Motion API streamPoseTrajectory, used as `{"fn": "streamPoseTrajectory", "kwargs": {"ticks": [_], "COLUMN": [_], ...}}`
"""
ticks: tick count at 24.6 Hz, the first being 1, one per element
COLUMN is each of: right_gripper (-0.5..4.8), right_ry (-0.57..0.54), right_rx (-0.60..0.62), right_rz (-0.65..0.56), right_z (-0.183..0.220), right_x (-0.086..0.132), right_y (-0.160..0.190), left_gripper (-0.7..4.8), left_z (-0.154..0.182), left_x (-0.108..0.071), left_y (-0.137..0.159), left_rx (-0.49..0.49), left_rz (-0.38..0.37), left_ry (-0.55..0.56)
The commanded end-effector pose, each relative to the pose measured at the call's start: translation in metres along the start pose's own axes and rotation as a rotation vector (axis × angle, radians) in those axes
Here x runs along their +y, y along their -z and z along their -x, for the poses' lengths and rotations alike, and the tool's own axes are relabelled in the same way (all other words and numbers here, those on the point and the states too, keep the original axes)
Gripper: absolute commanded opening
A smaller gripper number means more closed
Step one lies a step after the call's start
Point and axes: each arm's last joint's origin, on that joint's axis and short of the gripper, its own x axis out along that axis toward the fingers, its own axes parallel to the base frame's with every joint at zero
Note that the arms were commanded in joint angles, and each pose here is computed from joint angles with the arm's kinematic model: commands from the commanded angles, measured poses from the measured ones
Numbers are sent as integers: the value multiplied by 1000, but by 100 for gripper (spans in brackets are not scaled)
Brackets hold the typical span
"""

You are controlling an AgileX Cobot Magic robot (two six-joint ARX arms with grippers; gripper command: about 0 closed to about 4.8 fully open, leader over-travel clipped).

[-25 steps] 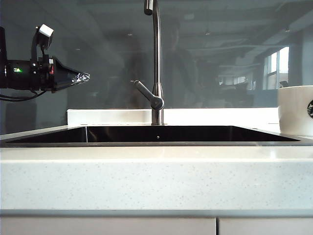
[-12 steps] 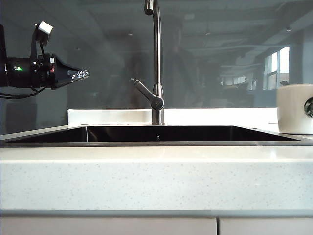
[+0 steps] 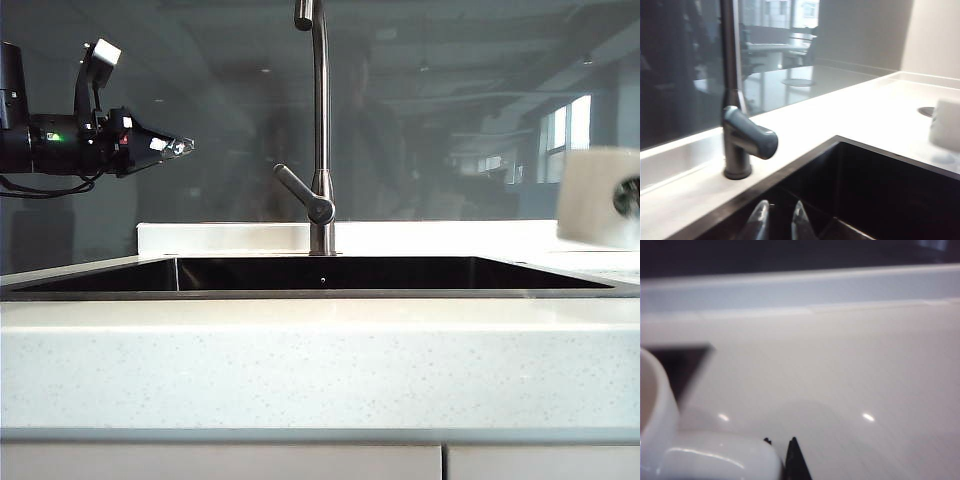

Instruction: Pick up the mug next to the sink, go to the faucet to get some water, pour the water into the sink, and finally put the mug back to its place.

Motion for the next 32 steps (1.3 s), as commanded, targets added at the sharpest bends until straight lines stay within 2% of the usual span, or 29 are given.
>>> {"fn": "streamPoseTrajectory", "kwargs": {"ticks": [1,4,8,10,11,15,21,24,27,32], "right_gripper": [-5,-5,-5,-5,-5,-5,-5,-5,-5,-5], "right_ry": [-124,-205,-354,-421,-458,-520,-577,-604,-638,-645], "right_rx": [-107,-79,0,-28,-45,-31,-22,-44,-74,-104], "right_rz": [-52,-55,6,36,42,44,67,96,129,129], "right_z": [-15,-34,-67,-80,-90,-121,-145,-145,-143,-140], "right_x": [18,44,103,131,148,183,207,223,239,243], "right_y": [-31,-51,-96,-118,-130,-151,-164,-174,-188,-198], "left_gripper": [62,62,63,92,124,127,129,131,158,158], "left_z": [0,-2,-2,-3,-3,-12,-31,-45,-63,-86], "left_x": [2,2,7,9,10,8,17,31,47,63], "left_y": [-4,-3,2,8,11,19,28,39,51,50], "left_rx": [-22,-24,7,12,18,24,20,33,52,21], "left_rz": [-58,-80,-114,-109,-101,-89,-63,-48,-23,-43], "left_ry": [-73,-114,-270,-344,-378,-376,-257,-231,-159,-108]}}
